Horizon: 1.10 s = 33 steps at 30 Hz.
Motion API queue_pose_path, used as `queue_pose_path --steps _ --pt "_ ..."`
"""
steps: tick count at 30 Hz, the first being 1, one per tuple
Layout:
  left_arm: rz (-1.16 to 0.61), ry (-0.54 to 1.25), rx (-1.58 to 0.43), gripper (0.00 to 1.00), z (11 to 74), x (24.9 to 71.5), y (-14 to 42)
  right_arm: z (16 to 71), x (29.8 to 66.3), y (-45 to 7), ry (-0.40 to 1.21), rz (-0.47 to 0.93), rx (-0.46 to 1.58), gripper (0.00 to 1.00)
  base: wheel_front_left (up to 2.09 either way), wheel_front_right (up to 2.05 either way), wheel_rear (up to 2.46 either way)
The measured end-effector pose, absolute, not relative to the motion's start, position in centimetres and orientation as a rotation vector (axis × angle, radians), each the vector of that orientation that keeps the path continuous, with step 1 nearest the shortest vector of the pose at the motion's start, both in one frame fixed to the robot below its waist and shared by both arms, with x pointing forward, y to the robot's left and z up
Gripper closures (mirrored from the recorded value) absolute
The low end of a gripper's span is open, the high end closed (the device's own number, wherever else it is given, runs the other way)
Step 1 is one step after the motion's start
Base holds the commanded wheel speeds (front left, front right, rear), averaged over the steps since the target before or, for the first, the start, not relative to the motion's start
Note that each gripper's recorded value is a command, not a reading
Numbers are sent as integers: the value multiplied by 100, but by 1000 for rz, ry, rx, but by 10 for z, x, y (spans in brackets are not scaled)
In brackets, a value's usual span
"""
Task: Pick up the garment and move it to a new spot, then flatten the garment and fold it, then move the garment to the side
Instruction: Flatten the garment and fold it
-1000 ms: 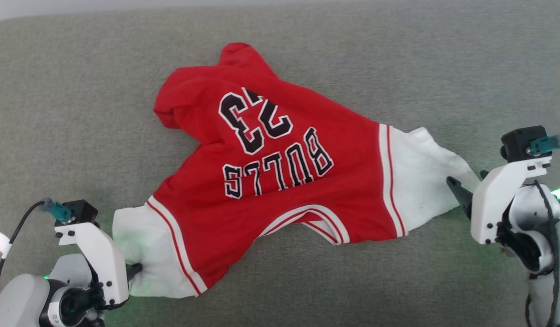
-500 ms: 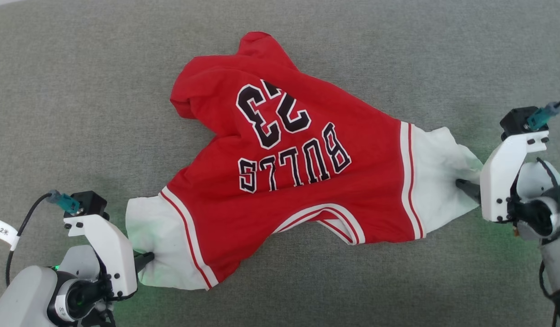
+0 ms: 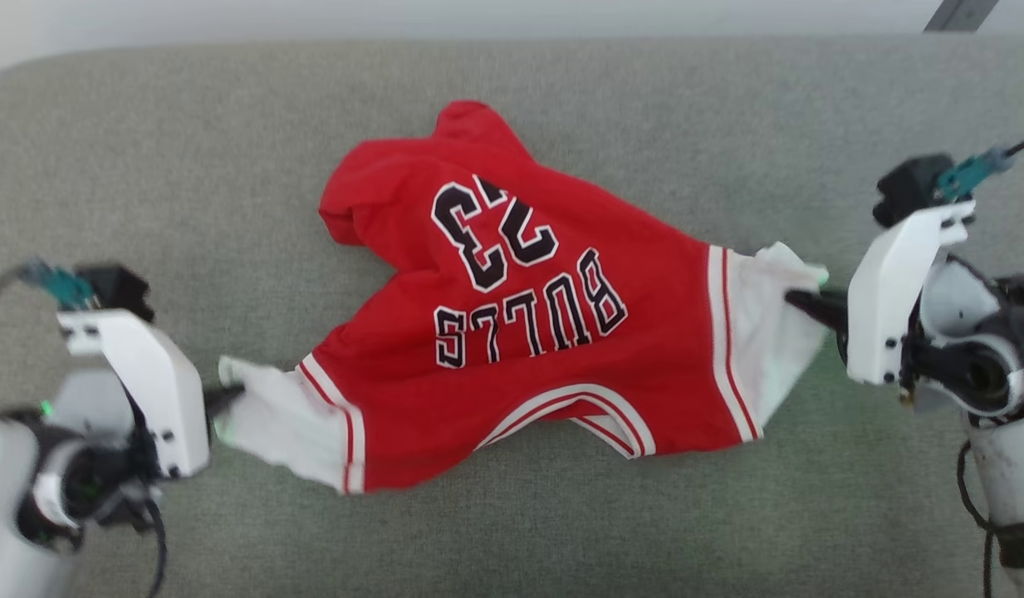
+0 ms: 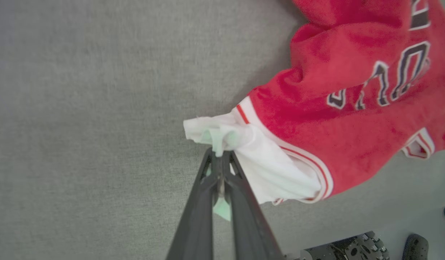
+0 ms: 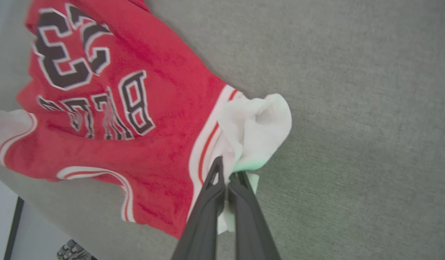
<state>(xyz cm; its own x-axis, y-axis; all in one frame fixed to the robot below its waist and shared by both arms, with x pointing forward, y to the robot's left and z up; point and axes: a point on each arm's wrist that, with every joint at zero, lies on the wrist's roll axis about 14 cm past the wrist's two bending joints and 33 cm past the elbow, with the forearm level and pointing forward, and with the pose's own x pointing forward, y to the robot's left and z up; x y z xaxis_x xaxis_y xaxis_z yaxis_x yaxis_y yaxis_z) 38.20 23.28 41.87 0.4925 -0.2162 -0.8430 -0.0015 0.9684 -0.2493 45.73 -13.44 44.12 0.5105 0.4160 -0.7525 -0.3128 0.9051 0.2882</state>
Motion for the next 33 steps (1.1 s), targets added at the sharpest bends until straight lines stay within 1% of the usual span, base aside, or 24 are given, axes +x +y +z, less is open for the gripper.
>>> queue_pose_path --steps 3,11,16,23,29,33 --pt "-160 960 -189 100 459 398 232 478 461 -119 844 499 175 100 0 0 0" --pt "-194 697 -106 100 571 436 233 581 476 -98 569 584 271 100 0 0 0" --pt "-216 509 -74 100 640 456 230 652 490 -97 334 573 288 100 0 0 0" --pt "-204 325 -5 100 706 476 229 726 502 -93 69 508 173 100 0 0 0" --pt "-196 217 15 100 743 492 222 775 508 -77 -76 498 129 100 0 0 0" --pt "-192 162 1 100 765 500 220 791 513 -68 -103 497 129 100 0 0 0"
